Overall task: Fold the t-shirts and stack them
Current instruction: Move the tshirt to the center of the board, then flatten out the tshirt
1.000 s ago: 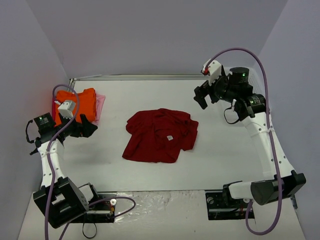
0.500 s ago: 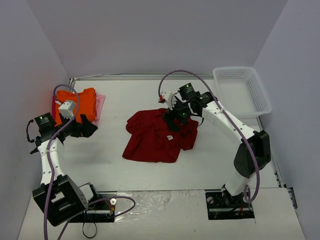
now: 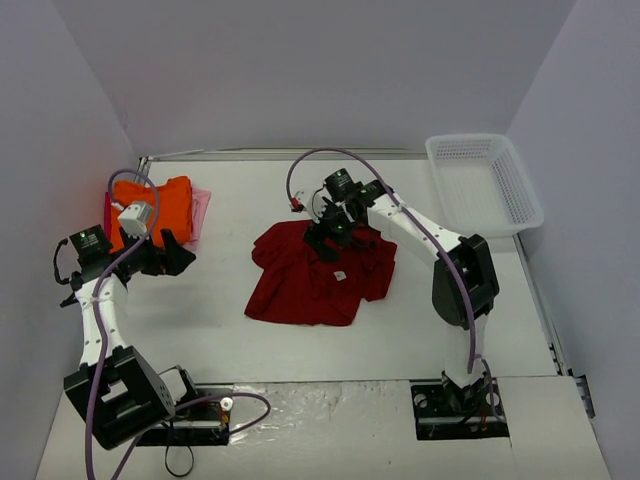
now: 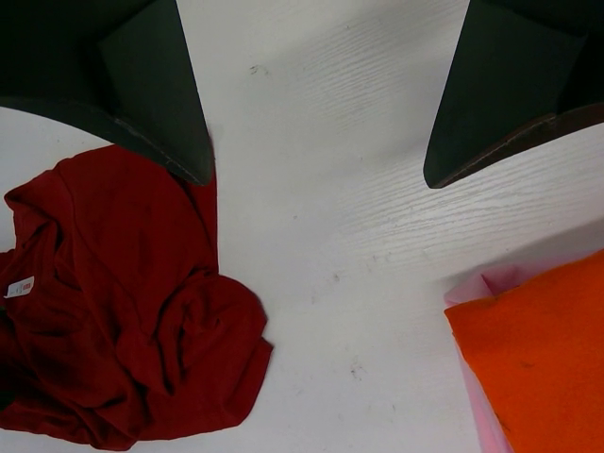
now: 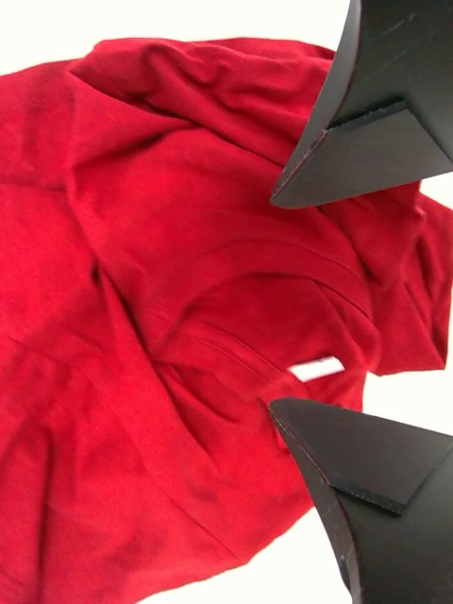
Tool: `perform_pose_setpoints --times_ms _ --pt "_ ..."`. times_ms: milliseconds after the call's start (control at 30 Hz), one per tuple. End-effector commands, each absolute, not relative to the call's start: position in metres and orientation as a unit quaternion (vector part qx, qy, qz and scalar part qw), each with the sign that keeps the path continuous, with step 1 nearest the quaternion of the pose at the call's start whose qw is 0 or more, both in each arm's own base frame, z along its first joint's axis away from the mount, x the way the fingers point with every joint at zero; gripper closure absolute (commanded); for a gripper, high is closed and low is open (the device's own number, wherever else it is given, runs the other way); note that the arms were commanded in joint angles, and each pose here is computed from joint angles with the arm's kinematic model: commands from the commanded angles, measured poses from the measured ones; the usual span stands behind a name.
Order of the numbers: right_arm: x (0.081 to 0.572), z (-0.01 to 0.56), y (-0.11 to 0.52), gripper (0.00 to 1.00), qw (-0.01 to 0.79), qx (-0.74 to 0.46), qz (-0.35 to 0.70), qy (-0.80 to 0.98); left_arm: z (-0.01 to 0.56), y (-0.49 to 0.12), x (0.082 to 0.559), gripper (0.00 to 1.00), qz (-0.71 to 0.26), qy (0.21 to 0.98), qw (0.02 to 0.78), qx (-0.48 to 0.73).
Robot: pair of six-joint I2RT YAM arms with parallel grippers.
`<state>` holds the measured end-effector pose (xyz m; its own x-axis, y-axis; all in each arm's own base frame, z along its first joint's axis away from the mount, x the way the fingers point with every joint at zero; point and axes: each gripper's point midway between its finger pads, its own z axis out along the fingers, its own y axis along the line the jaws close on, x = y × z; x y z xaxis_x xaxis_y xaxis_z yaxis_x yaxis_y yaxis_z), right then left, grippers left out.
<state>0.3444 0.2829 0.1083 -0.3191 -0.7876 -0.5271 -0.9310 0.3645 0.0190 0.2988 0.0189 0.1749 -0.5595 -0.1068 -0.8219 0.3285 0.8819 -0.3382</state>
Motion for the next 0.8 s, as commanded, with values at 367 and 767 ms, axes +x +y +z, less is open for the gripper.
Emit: perform_pose_setpoints --times_ms 367,767 --pt "0.352 0.08 0.317 0.3 0.196 -0.576 0.152 0.779 0.188 0.021 0.307 0.06 -0.227 0.845 0.474 0.093" --pt "0.34 0.061 0.322 0.36 0.173 -0.596 0.126 0.773 0.186 0.02 0.306 0.05 -0.228 0.847 0.47 0.096"
